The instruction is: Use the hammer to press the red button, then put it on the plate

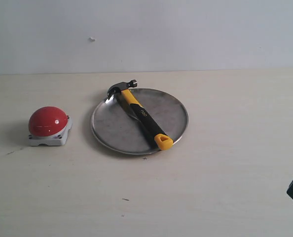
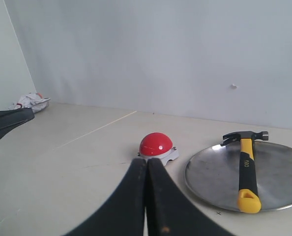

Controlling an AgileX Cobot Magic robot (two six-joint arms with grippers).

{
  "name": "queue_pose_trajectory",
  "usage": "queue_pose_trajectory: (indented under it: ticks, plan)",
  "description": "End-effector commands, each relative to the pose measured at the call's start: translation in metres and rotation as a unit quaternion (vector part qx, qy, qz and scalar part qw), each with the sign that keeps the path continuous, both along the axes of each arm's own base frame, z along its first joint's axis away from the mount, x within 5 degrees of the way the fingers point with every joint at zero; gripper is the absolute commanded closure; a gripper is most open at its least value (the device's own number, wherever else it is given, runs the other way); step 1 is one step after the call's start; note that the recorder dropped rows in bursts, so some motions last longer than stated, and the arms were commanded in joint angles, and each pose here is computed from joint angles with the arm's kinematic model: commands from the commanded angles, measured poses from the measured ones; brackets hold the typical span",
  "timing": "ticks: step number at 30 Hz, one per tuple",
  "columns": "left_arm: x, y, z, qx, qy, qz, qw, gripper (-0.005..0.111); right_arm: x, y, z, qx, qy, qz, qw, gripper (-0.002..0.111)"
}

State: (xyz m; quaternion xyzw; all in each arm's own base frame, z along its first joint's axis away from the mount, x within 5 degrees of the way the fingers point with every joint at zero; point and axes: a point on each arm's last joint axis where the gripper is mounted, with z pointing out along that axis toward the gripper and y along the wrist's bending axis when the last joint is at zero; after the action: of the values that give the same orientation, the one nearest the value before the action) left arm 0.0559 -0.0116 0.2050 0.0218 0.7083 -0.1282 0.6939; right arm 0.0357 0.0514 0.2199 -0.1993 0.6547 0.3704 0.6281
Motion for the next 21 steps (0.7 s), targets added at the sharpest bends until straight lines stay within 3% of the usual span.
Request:
queue_pose_trajectory:
  ticks: [1,21]
  plan:
    - [-0.0004,0.0010,-0.0008,0.017,0.001,0.006,1.000,0.107,-0.0003,-0.0003,0.0000,-0.003,-0.007,-0.002,1.000,0.108]
    - [-0.0004,0.0010,-0.0008,0.017,0.001,0.006,1.000,0.107,-0.0002,-0.0005,0.0001,-0.002,-0.005,-0.003,1.000,0.108]
